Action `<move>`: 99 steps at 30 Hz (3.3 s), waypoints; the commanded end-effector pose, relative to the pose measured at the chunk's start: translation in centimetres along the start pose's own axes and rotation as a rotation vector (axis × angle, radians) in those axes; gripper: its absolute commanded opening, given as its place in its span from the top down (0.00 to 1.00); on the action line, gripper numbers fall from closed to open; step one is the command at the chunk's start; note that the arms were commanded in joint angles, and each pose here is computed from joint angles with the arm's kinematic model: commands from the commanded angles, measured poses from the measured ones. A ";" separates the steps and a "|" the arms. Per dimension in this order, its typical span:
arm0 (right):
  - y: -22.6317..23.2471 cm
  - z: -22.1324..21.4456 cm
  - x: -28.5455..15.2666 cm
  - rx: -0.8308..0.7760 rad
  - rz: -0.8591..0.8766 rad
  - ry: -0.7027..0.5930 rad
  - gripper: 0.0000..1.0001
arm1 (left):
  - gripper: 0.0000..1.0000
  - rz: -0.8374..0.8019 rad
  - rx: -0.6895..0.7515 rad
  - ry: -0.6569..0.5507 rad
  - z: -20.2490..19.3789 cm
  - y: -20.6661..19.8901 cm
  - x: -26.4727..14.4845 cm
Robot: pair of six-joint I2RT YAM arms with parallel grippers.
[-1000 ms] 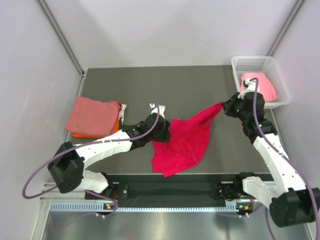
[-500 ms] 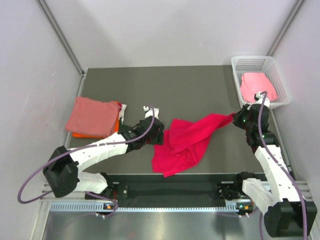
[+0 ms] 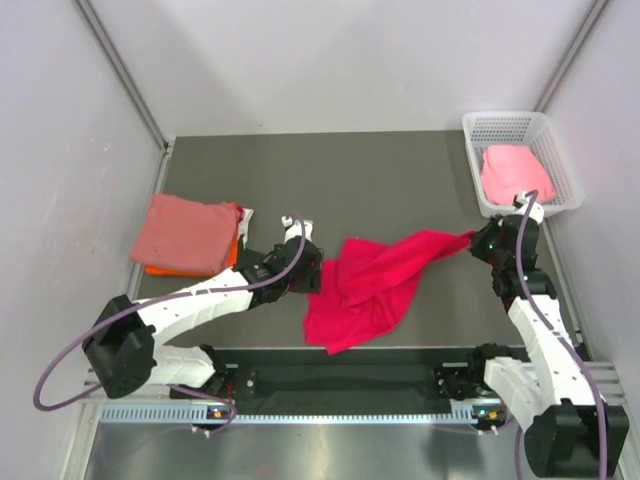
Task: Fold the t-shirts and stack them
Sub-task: Flatten the tshirt out
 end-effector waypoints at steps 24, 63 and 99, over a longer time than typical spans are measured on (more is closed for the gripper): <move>-1.6 0.4 -0.4 0.051 -0.111 -0.103 1.00 | 0.44 -0.137 0.025 0.139 -2.4 -1.1 0.8; -1.7 0.0 -0.2 0.065 -0.112 -0.093 1.00 | 1.00 -0.226 -0.163 0.407 -12.1 -6.6 -0.1; 0.4 5.2 0.6 0.118 -0.146 -0.112 1.00 | 1.00 -0.234 -0.451 -0.192 20.2 7.2 -7.0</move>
Point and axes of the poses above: each gripper's point midway between its finger pads, its own x axis out along the fingers, its own y axis along the line the jaws close on, z = x × y, the point moved 7 cm from there along -x, back along the fingers, and after that the axes turned 3 degrees about -x, right-handed, at the moved point
